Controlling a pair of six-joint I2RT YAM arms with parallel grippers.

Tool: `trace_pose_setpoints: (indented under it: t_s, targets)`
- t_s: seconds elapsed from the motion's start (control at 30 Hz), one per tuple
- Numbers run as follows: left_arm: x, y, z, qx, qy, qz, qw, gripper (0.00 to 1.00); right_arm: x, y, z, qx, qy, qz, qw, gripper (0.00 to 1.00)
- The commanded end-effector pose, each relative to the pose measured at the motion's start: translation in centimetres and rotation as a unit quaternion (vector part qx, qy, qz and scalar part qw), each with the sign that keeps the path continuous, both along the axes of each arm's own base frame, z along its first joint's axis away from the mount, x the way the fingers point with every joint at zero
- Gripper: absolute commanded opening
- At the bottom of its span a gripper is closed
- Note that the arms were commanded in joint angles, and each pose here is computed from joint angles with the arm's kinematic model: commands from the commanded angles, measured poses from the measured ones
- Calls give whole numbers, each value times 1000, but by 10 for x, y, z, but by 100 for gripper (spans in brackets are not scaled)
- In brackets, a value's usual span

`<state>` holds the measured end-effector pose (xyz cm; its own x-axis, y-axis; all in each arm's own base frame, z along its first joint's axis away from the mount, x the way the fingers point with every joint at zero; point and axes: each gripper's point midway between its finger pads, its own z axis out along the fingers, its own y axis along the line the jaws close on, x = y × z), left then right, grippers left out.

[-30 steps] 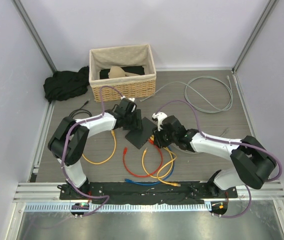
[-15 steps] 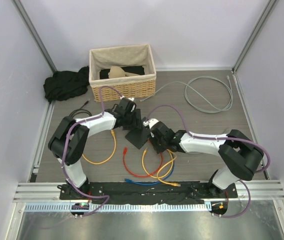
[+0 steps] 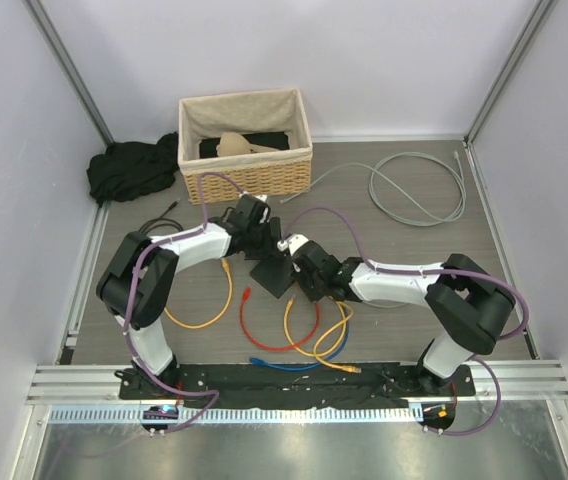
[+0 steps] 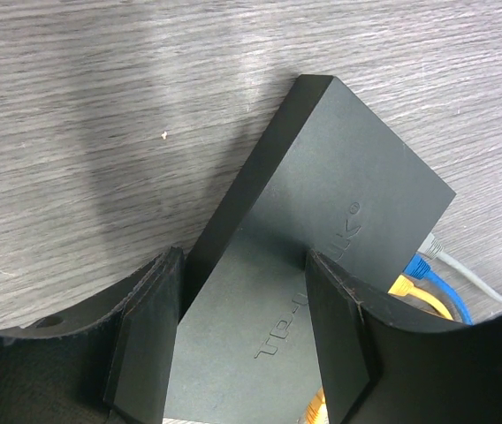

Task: Insert the plug into the switch port
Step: Insert the connector into the switch port.

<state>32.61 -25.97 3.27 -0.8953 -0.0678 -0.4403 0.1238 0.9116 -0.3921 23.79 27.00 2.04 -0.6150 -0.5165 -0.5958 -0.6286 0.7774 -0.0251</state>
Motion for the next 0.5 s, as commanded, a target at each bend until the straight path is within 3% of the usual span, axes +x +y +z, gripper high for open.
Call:
trace_pose_setpoints:
  t_s: [0.0, 0.27, 0.47]
  targets:
    - [-34, 17, -38, 39, 74, -12, 996, 60, 11, 14, 17, 15, -25, 10, 1000, 1]
    - [-57, 3, -39, 5, 99, -67, 993, 60, 38, 36, 63, 46, -78, 13, 996, 1]
    - [-77, -17, -32, -38, 116, -94, 988, 60, 49, 52, 68, 72, -89, 17, 993, 1]
